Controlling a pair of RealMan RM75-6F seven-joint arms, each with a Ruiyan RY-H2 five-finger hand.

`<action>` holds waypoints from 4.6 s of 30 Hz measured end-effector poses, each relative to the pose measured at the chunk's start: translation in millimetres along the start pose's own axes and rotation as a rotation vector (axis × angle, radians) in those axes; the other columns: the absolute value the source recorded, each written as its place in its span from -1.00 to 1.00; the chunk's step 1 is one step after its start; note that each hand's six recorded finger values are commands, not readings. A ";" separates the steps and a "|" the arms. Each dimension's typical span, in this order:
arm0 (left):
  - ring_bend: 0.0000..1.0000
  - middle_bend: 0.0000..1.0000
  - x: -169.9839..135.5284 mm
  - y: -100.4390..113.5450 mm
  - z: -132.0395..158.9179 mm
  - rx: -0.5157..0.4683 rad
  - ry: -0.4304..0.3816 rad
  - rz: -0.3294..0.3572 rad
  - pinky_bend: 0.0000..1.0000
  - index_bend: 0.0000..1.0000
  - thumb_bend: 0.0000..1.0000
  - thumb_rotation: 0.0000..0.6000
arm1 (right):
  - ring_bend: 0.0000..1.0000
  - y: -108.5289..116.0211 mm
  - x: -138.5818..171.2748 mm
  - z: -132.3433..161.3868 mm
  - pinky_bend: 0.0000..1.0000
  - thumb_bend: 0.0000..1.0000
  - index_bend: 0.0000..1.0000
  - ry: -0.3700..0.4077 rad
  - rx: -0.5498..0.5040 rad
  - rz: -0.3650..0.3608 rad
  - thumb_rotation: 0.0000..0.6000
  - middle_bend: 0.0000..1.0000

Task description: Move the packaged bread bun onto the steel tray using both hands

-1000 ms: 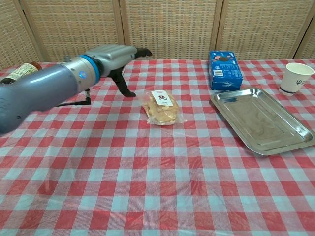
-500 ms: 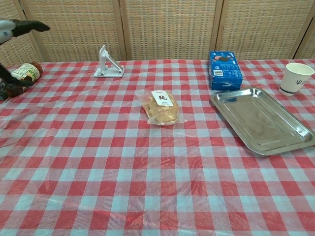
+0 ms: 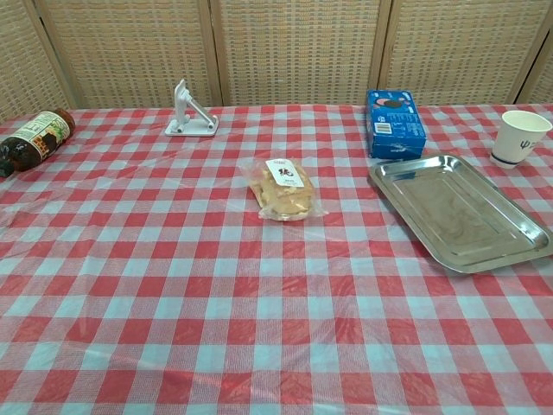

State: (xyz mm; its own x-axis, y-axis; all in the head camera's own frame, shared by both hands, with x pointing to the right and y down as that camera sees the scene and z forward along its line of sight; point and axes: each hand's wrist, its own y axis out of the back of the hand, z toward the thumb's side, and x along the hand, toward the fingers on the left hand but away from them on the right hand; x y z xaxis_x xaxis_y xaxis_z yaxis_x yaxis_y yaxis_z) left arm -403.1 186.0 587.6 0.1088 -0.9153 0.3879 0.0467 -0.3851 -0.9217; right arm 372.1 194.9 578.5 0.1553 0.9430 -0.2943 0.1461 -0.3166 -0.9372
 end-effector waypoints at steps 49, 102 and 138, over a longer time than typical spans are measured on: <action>-1.00 -1.00 21.4 3.8 -45.7 -0.122 0.098 -0.022 -1.00 -1.00 -0.62 1.00 | -1.00 -145.4 -238.8 243.2 -1.00 -0.88 -0.93 0.211 0.090 0.499 1.00 -1.00; -1.00 -1.00 23.0 0.5 -34.0 -0.138 0.080 -0.031 -1.00 -1.00 -0.62 1.00 | -0.25 -56.9 -198.6 141.2 -0.11 -0.75 0.02 0.166 0.213 0.211 1.00 -0.24; -1.00 -1.00 15.2 5.5 -21.2 -0.138 0.035 -0.021 -1.00 -1.00 -0.62 1.00 | -1.00 -99.9 -178.2 66.8 -1.00 -0.79 -0.86 -0.048 0.304 0.317 1.00 -1.00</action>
State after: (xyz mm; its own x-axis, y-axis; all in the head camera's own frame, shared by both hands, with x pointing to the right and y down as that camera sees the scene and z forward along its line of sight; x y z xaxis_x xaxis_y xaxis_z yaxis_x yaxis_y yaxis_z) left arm -422.3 167.5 588.4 0.0745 -0.9093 0.4094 -0.0885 -0.4149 -0.9055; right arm 264.6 65.3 712.1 0.0991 0.8099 -0.5781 -0.1966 -0.5535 -0.8093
